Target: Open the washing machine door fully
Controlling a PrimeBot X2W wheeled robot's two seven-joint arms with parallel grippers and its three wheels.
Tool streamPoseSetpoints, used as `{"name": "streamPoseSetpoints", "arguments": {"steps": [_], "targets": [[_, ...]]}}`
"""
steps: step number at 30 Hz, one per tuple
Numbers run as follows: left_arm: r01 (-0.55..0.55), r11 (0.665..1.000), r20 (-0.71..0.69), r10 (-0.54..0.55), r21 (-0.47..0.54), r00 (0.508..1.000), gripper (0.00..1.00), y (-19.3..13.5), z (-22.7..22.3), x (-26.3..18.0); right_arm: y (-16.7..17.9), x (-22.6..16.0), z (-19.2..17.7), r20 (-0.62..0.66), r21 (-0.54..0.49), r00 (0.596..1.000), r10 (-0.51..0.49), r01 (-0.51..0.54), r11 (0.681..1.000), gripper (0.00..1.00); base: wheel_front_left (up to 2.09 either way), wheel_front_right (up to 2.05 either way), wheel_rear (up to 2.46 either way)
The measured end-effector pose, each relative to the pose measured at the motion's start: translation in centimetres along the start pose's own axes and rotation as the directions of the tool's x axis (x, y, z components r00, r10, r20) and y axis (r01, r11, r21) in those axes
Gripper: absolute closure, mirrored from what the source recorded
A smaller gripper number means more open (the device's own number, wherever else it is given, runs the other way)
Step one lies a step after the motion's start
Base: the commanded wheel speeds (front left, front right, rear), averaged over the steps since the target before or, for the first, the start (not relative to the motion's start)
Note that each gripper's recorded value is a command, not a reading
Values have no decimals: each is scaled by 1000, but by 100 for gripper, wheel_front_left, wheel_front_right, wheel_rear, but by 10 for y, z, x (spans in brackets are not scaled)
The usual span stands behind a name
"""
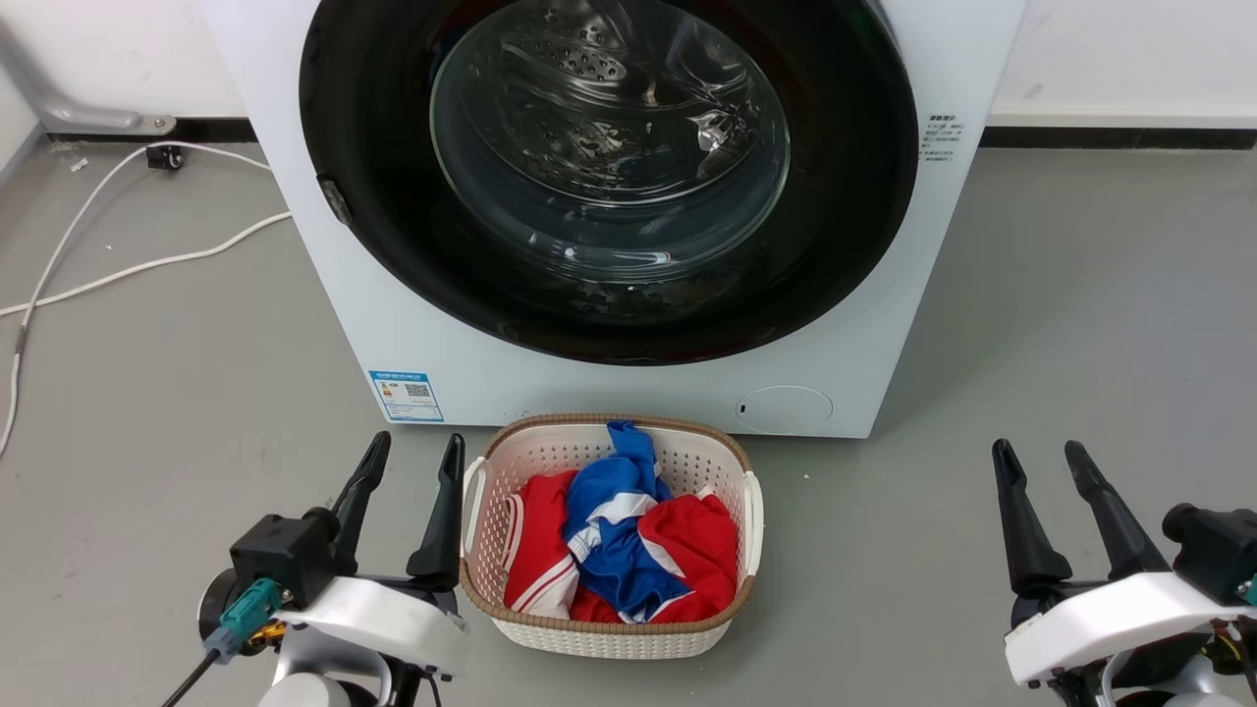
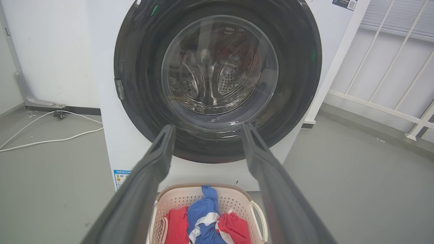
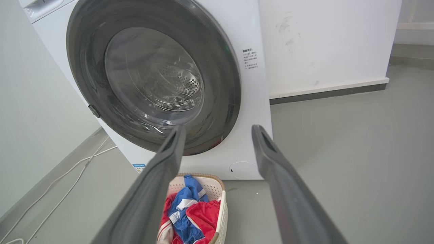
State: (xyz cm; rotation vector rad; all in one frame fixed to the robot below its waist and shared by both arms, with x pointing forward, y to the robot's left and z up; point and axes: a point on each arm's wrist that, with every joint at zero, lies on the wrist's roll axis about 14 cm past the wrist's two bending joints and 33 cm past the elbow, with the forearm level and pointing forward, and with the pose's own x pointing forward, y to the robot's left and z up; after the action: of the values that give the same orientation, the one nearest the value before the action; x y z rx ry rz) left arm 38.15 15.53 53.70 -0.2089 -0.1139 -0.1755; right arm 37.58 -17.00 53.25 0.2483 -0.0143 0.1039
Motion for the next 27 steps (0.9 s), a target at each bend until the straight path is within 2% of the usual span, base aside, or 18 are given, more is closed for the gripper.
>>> {"name": "streamPoseSetpoints", "arguments": {"steps": [13,27], "targets": [[23,997,12,-24,78,1000,0,-5,1,-1,3,-3,2,1,-94,1000,7,-7,996,0,0,0,0],[26,998,17,-27,62,999,0,-8,-4,-3,3,-5,3,7,-145,1000,8,-6,989,0,0,0,0]]}}
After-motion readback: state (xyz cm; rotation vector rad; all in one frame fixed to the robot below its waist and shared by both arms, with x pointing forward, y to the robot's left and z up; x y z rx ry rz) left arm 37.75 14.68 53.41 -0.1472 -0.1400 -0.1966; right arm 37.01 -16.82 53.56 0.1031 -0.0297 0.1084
